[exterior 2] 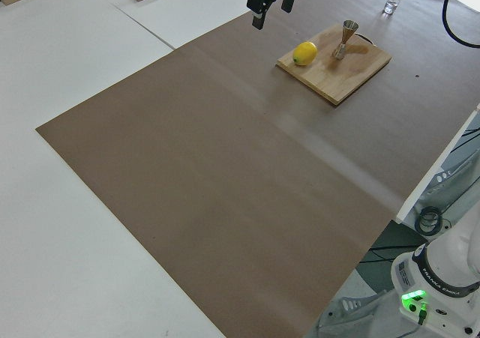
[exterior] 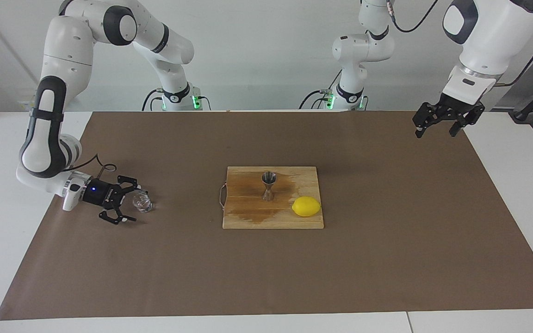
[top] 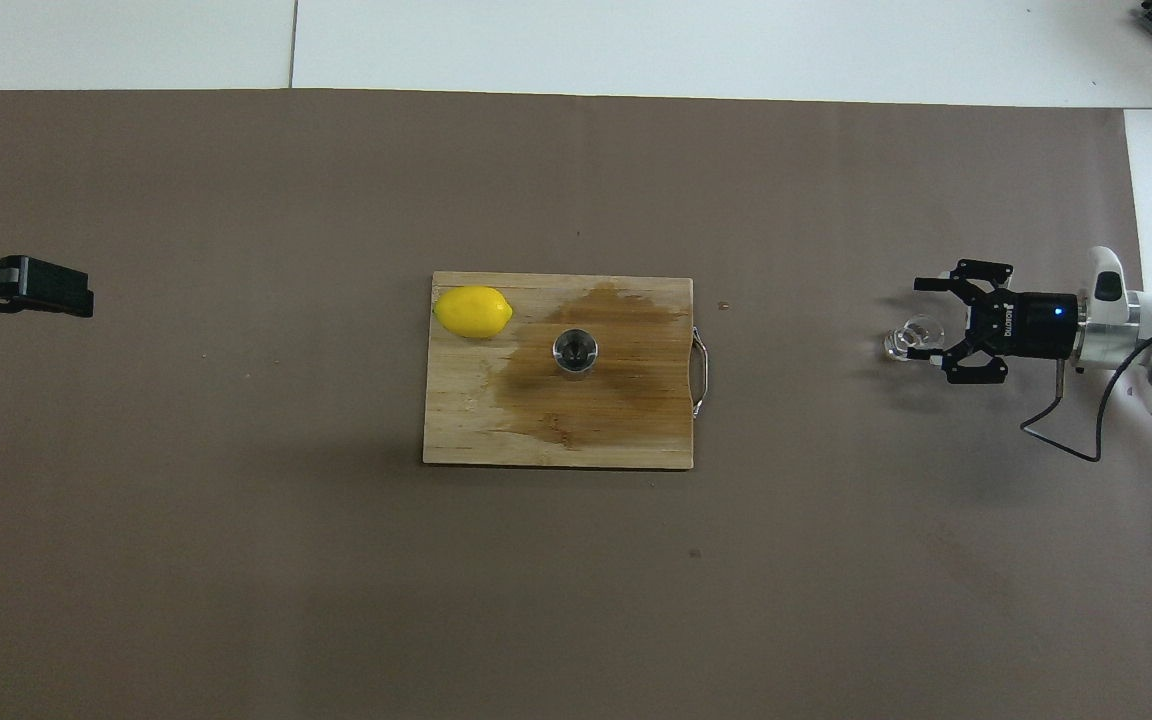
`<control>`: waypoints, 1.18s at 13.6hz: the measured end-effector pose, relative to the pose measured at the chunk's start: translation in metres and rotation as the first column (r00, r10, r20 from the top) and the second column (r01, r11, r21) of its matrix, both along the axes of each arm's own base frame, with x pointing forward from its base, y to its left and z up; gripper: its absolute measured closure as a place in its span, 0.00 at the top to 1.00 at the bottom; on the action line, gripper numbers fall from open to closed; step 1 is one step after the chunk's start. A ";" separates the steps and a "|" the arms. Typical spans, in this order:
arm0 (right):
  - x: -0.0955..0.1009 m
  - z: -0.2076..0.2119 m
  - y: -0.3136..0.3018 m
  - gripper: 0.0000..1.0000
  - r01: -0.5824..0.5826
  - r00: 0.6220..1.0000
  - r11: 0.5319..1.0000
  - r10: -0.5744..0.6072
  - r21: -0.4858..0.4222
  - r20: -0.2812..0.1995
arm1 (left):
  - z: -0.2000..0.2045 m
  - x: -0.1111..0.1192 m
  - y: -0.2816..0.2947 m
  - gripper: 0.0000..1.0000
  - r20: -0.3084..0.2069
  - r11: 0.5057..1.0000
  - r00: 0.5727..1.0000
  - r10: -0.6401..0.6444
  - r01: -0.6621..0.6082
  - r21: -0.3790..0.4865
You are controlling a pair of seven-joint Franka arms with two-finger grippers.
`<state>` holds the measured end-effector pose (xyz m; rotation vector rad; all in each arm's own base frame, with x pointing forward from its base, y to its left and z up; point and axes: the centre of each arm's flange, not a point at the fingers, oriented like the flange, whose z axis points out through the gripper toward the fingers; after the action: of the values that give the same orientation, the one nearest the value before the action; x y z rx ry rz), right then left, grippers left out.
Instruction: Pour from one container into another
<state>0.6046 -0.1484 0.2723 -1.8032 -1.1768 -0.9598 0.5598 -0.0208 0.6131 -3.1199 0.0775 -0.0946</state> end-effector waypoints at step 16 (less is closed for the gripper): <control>0.003 0.221 0.059 1.00 0.516 0.420 0.524 -0.844 -0.677 -0.334 | 0.000 0.000 0.000 1.00 0.000 1.000 1.000 0.000 0.000 0.000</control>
<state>0.6074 -0.0894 0.4932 -2.8575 -0.1095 -0.3337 0.5598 -0.0208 0.6131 -3.1199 0.0775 -0.0946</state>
